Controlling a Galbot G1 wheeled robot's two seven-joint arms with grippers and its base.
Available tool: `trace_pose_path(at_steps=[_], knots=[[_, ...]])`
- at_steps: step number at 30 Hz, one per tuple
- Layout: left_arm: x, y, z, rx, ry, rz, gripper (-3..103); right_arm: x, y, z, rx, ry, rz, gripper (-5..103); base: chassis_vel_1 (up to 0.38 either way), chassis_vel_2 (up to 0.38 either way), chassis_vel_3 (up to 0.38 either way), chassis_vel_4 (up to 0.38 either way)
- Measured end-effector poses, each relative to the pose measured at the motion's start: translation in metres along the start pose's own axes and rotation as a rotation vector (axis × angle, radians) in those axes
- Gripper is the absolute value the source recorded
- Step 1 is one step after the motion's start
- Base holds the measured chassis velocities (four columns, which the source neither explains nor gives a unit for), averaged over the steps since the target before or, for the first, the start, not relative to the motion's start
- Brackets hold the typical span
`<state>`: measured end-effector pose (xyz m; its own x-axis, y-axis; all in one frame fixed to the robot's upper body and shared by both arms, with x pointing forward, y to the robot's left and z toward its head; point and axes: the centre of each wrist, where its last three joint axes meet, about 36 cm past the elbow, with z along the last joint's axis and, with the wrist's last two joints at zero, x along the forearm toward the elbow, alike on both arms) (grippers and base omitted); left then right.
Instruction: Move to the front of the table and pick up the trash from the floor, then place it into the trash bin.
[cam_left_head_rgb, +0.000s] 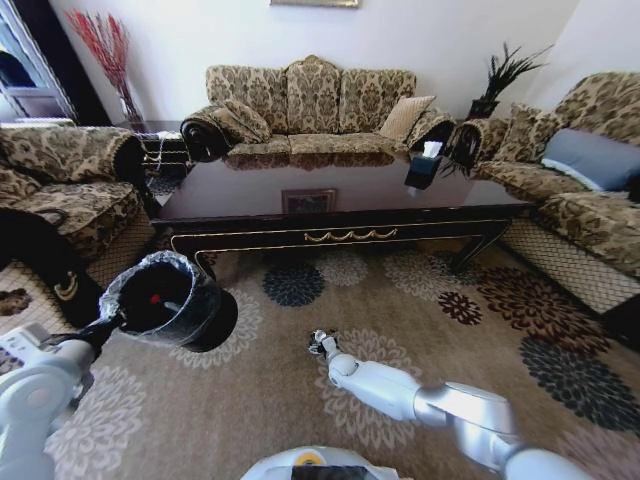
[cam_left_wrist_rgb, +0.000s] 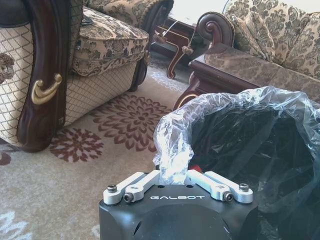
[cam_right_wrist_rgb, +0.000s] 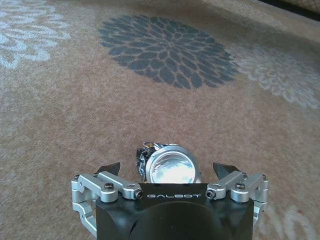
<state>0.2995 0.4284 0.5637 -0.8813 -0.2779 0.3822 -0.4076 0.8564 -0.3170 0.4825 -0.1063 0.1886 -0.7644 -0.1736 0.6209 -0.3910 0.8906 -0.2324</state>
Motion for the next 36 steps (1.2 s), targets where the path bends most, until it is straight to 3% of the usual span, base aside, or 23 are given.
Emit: trace_pose_path(at_steps=[11, 14, 20, 23, 25, 28, 36], knots=[[0.003, -0.002, -0.001, -0.006, -0.005, 0.005, 3, -0.009, -0.01, 0.008, 0.008, -0.004, -0.01, 102, 0.0, 0.0, 0.0, 0.0], [0.002, -0.003, -0.001, -0.008, -0.005, 0.007, 3, -0.01, -0.013, 0.009, 0.004, -0.016, -0.02, 89, 0.0, 0.0, 0.0, 0.0], [0.002, -0.003, -0.001, -0.008, -0.005, 0.007, 3, -0.011, -0.014, 0.01, 0.008, -0.017, -0.026, 74, 0.0, 0.0, 0.0, 0.0], [0.001, -0.002, -0.001, -0.007, -0.003, 0.005, 3, -0.01, -0.013, 0.011, 0.009, -0.016, -0.029, 58, 0.0, 0.0, 0.0, 0.0], [0.001, -0.002, 0.0, -0.006, -0.003, 0.005, 3, -0.009, -0.012, 0.013, 0.011, -0.017, -0.033, 52, 0.0, 0.0, 0.0, 0.0], [0.0, -0.002, 0.0, -0.005, -0.002, 0.005, 3, -0.007, -0.012, 0.014, 0.011, -0.019, -0.036, 47, 0.0, 0.0, 0.0, 0.0], [-0.002, -0.002, 0.001, -0.003, 0.002, 0.003, 3, -0.002, -0.022, 0.005, -0.003, -0.039, -0.031, 47, 0.0, 0.0, 0.0, 0.0]])
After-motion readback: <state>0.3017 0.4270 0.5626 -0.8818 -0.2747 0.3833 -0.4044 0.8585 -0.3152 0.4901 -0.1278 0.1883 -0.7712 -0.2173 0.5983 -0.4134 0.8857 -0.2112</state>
